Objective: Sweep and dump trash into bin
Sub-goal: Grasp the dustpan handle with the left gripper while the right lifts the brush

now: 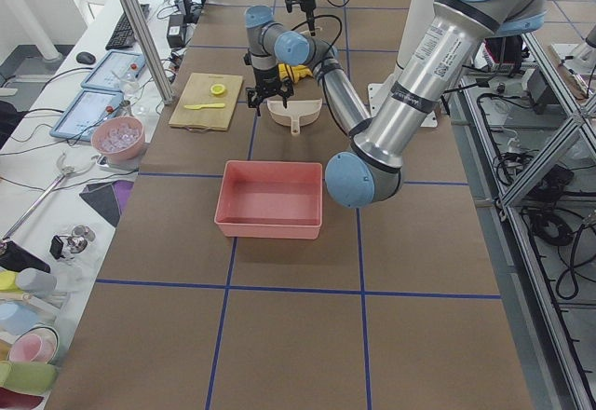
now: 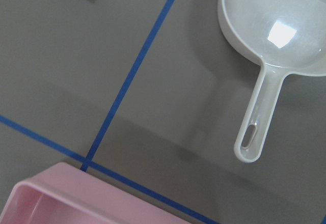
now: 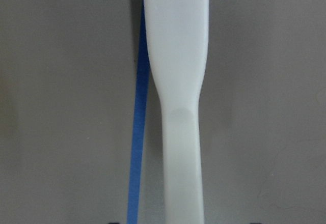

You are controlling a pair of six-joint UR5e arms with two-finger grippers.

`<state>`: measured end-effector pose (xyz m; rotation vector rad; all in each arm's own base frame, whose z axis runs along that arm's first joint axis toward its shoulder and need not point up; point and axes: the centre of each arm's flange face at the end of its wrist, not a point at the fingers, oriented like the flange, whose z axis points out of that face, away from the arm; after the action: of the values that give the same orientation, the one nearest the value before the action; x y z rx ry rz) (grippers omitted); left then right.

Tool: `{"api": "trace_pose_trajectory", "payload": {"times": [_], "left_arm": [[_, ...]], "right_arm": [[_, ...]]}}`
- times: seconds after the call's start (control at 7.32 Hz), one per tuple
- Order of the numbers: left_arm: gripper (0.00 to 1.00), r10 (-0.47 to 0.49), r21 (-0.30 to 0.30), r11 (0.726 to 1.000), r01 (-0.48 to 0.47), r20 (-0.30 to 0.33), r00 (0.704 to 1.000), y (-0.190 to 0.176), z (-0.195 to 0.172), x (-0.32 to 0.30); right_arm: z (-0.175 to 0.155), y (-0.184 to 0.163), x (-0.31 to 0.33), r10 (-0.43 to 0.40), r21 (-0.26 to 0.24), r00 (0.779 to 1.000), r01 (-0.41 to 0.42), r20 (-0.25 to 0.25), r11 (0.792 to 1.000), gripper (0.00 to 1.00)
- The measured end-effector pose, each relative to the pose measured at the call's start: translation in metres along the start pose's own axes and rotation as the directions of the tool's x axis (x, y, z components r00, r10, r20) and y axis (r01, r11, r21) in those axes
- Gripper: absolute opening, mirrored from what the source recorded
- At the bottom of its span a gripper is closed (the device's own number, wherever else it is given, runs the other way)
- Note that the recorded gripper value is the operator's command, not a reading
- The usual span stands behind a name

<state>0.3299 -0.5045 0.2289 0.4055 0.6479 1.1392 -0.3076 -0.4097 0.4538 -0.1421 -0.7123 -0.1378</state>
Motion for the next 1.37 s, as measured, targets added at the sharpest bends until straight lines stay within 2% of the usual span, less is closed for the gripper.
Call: {"api": "trace_pose_trajectory", "payload": {"times": [0.27, 0.68, 0.82, 0.96, 1.09, 1.37], "left_arm": [[0.98, 0.087, -0.039, 0.995, -0.087, -0.006, 0.996, -0.031, 0.032, 0.041], [0.98, 0.190, -0.056, 0.980, -0.189, -0.002, 0.982, -0.067, 0.077, 0.086], [0.98, 0.214, -0.052, 0.975, -0.214, -0.006, 0.977, -0.077, 0.090, 0.097], [0.98, 0.227, -0.048, 0.973, -0.227, -0.006, 0.974, -0.083, 0.102, 0.100], [0.98, 0.233, -0.048, 0.971, -0.233, 0.001, 0.972, -0.084, 0.111, 0.098], [0.98, 0.239, -0.047, 0.970, -0.238, 0.017, 0.971, -0.081, 0.123, 0.093]], "right_arm": [[0.004, 0.000, 0.003, 0.004, -0.006, 1.000, -0.004, -0.006, 1.000, 0.54], [0.010, -0.001, 0.008, 0.012, -0.015, 1.000, -0.012, -0.015, 1.000, 0.53], [0.011, -0.002, 0.008, 0.012, -0.017, 1.000, -0.012, -0.016, 1.000, 0.39], [0.012, -0.002, 0.007, 0.011, -0.017, 1.000, -0.011, -0.016, 1.000, 0.03], [0.012, -0.002, 0.006, 0.010, -0.018, 1.000, -0.010, -0.016, 1.000, 0.00], [0.012, -0.003, 0.005, 0.009, -0.019, 1.000, -0.009, -0.016, 1.000, 0.00]]}}
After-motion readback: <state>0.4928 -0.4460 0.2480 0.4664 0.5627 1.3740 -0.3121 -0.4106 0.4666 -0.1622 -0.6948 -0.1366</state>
